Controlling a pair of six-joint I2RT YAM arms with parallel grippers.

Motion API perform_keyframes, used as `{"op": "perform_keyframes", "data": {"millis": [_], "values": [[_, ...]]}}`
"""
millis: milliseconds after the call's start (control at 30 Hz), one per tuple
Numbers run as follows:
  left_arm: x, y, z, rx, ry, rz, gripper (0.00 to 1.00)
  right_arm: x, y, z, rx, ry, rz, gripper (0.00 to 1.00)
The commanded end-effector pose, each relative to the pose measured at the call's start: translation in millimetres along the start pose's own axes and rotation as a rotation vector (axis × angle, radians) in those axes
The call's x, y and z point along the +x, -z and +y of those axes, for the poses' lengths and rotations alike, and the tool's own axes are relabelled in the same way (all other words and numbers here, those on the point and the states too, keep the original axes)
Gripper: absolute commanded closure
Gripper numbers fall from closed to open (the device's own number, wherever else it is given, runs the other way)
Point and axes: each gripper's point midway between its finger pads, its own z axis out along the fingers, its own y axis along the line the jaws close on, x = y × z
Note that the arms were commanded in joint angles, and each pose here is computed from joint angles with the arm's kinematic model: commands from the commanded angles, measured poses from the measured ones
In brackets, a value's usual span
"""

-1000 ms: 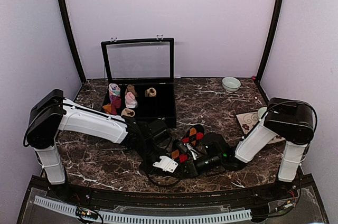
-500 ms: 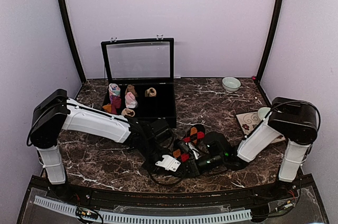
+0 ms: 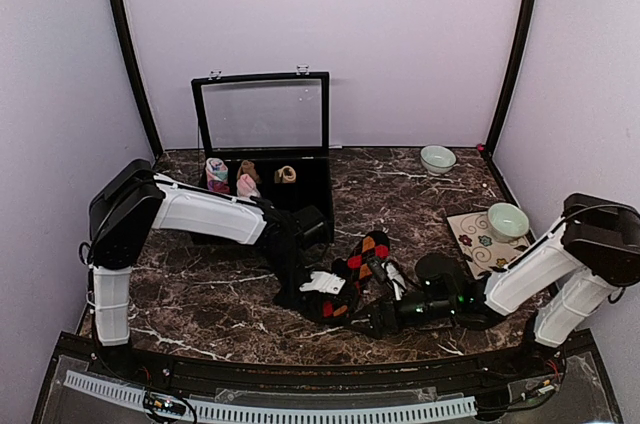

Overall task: Roll the socks
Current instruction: Roll the sock at the center of the board.

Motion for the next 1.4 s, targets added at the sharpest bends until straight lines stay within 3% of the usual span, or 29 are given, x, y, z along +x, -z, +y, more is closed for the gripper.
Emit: {"op": "perform_keyframes", "data": {"millis": [0, 267, 433, 600, 667, 933, 1067, 1367], "values": [[44.5, -19.7, -27.5, 0.160, 0.155, 0.143, 1.00, 47.8, 19.9, -54.6, 0.297, -0.016, 0.080, 0.01], [39.7, -26.6, -22.1, 0.265, 0.223, 0.145, 1.00, -18.4, 76.4, -22.9, 0.556, 0.273, -0.229, 0.01], [39.9, -34.0, -22.3, 0.356, 0.279, 0.163, 1.00, -37.2, 111.1, -21.3, 0.514, 0.150, -0.449, 0.01], [37.2, -36.9, -22.5, 0.414, 0.343, 0.141, 1.00, -36.5, 114.4, 9.8, 0.311, 0.295, -0.492, 0.01], [35.2, -36.7, -21.7, 0.433, 0.376, 0.124, 1.00, -30.4, 107.8, 16.8, 0.278, 0.380, -0.446, 0.01], [26.4, -32.4, -9.7, 0.464, 0.482, 0.073, 1.00, -7.1, 43.3, 48.3, 0.280, 0.775, -0.062, 0.03], [23.0, -30.7, -5.1, 0.471, 0.516, 0.058, 1.00, -6.3, 26.6, 58.2, 0.279, 0.875, 0.014, 0.23], [24.7, -30.3, -0.9, 0.474, 0.551, 0.049, 1.00, 11.0, 4.8, 62.8, 0.216, 0.917, 0.097, 0.45]]}}
